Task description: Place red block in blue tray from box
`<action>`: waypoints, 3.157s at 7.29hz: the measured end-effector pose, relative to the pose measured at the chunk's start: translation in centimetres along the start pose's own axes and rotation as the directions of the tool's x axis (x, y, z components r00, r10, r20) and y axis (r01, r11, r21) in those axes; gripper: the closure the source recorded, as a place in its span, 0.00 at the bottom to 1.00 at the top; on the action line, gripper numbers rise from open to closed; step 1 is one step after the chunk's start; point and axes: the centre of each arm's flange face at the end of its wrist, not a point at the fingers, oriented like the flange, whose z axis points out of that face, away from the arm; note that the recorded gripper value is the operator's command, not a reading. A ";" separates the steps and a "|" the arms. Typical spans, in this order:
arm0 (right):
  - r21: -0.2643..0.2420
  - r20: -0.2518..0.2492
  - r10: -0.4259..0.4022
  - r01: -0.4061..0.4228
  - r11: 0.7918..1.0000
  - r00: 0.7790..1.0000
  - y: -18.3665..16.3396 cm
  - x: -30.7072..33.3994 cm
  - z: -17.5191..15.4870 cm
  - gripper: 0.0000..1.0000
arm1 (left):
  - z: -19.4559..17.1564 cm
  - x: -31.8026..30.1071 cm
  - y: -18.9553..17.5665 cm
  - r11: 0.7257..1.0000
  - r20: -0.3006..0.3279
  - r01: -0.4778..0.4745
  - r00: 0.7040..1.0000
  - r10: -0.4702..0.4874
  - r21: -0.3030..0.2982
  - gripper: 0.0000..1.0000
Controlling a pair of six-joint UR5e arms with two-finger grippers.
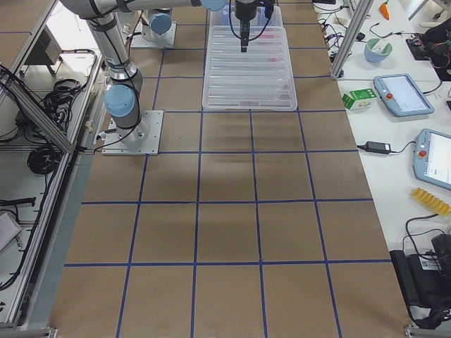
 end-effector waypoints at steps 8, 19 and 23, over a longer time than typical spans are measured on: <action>-0.055 -0.067 -0.076 0.072 0.996 0.995 -2.6 19.7 4.1 0.00 | -7.0 5.3 -1.0 0.999 -0.012 0.030 0.999 -0.030 0.022 0.00; -0.143 -0.094 -0.117 0.102 0.984 0.989 -2.3 18.1 17.5 0.00 | -22.0 32.1 9.0 0.998 0.097 -0.051 0.994 0.048 0.033 0.00; -0.103 -0.088 -0.097 0.088 0.991 0.991 -1.9 8.5 17.7 0.00 | -22.3 31.1 8.5 0.999 0.089 0.001 0.996 -0.005 0.047 0.00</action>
